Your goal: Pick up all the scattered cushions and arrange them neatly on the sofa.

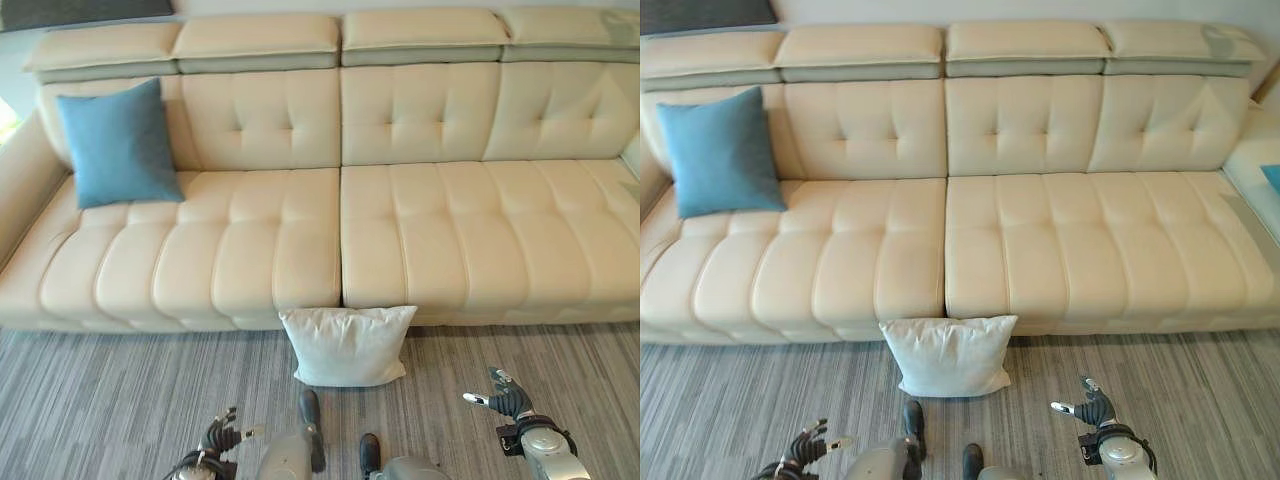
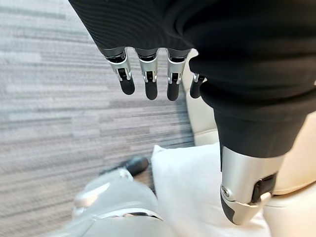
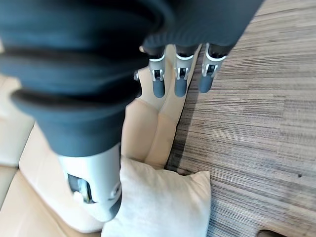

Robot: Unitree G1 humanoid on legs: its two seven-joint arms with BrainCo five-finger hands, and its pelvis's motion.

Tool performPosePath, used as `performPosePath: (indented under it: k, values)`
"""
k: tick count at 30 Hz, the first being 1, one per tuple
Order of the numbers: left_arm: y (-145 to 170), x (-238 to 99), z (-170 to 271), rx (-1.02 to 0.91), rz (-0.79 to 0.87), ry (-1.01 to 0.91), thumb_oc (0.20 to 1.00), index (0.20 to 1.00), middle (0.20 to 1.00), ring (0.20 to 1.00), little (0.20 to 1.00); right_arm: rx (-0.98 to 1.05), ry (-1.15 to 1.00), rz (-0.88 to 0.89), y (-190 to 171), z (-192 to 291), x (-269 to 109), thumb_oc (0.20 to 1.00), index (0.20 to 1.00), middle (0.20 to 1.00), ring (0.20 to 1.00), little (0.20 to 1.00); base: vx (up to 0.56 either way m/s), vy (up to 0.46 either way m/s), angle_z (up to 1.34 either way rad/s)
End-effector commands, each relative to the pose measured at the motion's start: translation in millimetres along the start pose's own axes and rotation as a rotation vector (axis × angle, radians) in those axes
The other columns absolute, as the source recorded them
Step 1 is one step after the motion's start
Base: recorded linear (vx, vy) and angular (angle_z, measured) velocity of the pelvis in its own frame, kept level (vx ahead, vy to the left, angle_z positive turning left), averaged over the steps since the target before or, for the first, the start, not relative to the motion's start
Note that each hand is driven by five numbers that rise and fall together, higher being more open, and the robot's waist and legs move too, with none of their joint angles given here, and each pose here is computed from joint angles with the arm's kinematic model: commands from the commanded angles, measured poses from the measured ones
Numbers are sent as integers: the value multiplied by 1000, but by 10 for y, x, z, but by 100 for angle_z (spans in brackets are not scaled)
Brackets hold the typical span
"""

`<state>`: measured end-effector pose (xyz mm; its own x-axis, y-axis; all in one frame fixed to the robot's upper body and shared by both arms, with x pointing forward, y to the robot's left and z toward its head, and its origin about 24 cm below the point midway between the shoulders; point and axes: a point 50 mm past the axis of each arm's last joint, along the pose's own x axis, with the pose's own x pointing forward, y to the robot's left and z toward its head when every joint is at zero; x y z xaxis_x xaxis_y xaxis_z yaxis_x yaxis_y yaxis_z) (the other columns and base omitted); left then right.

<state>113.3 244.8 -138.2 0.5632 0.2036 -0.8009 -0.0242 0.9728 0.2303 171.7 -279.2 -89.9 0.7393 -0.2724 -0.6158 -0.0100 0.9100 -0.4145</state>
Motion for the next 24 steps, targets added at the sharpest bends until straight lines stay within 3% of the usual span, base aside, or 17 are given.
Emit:
performPosePath:
  k: [1, 17, 24]
  values:
    - [218, 7, 152, 50, 56, -68, 1000, 1000, 1000, 1000, 1000, -30, -92, 11, 0, 188, 12, 1000, 1000, 1000, 1000, 1000, 70, 116, -42]
    - [457, 8, 263, 38, 140, -104, 1000, 1000, 1000, 1000, 1000, -103, -115, -6, -85, 266, 40, 1000, 1000, 1000, 1000, 1000, 68, -55, 13]
    - [618, 79, 1072, -23, 215, -344, 1000, 1000, 1000, 1000, 1000, -153, -248, -89, -239, 832, 230, 1000, 1000, 1000, 1000, 1000, -211, -106, 24]
